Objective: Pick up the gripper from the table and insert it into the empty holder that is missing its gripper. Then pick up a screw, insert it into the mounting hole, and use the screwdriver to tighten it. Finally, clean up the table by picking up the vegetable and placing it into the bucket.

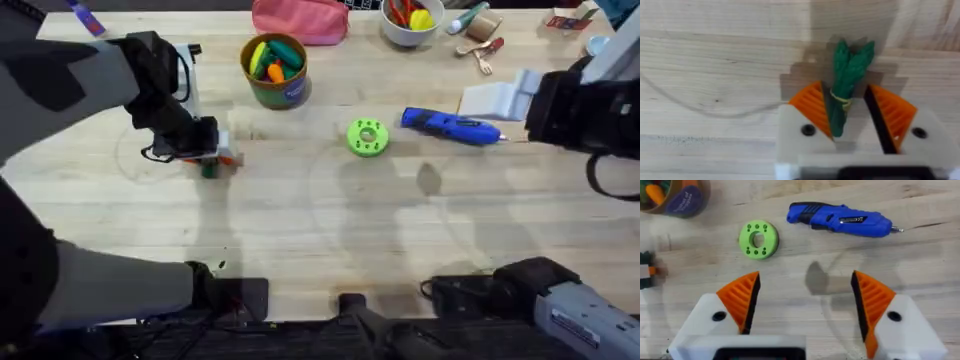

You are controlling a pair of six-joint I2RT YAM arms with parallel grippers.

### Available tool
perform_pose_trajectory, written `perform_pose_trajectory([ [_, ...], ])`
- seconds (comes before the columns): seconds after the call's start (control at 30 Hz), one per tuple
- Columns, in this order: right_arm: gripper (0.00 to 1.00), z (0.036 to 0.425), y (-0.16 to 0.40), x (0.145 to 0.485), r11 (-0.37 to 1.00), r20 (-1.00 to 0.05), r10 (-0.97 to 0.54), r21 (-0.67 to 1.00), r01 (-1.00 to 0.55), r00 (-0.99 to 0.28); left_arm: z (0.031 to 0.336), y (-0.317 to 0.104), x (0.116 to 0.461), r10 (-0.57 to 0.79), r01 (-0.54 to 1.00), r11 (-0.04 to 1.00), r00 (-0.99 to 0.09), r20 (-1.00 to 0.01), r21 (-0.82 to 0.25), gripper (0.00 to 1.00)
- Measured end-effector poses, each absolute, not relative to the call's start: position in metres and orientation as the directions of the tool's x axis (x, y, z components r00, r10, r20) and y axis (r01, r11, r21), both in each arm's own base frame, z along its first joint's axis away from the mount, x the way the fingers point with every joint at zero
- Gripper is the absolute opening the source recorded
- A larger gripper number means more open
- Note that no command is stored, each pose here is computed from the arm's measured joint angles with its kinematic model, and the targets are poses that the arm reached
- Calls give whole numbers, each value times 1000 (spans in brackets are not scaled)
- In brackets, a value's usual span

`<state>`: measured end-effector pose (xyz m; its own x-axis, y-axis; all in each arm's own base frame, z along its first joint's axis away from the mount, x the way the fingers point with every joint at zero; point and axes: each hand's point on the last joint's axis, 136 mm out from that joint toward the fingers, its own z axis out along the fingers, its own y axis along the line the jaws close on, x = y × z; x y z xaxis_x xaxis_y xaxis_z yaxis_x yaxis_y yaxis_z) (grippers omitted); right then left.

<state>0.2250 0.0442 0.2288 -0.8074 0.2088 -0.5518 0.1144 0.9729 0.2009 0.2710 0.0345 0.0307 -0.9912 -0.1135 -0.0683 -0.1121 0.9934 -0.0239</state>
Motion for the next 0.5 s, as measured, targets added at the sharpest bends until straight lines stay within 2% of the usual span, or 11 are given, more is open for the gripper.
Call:
perform_pose_trajectory([
  [0.07,994,229,44,225,973,-552,209,201,114,-808,31,34,271,-112,-111,993,-991,-69,-27,384],
  [0.17,994,229,44,225,973,-552,209,201,114,-808,32,34,272,-111,-109,994,-991,-71,-28,54],
  [0.23,994,229,44,225,973,-552,209,201,114,-808,31,34,271,-109,-108,994,-992,-68,-24,19],
  [0.5,993,229,44,225,973,-552,209,201,114,-807,31,35,271,-109,-108,994,-992,-68,-23,22],
])
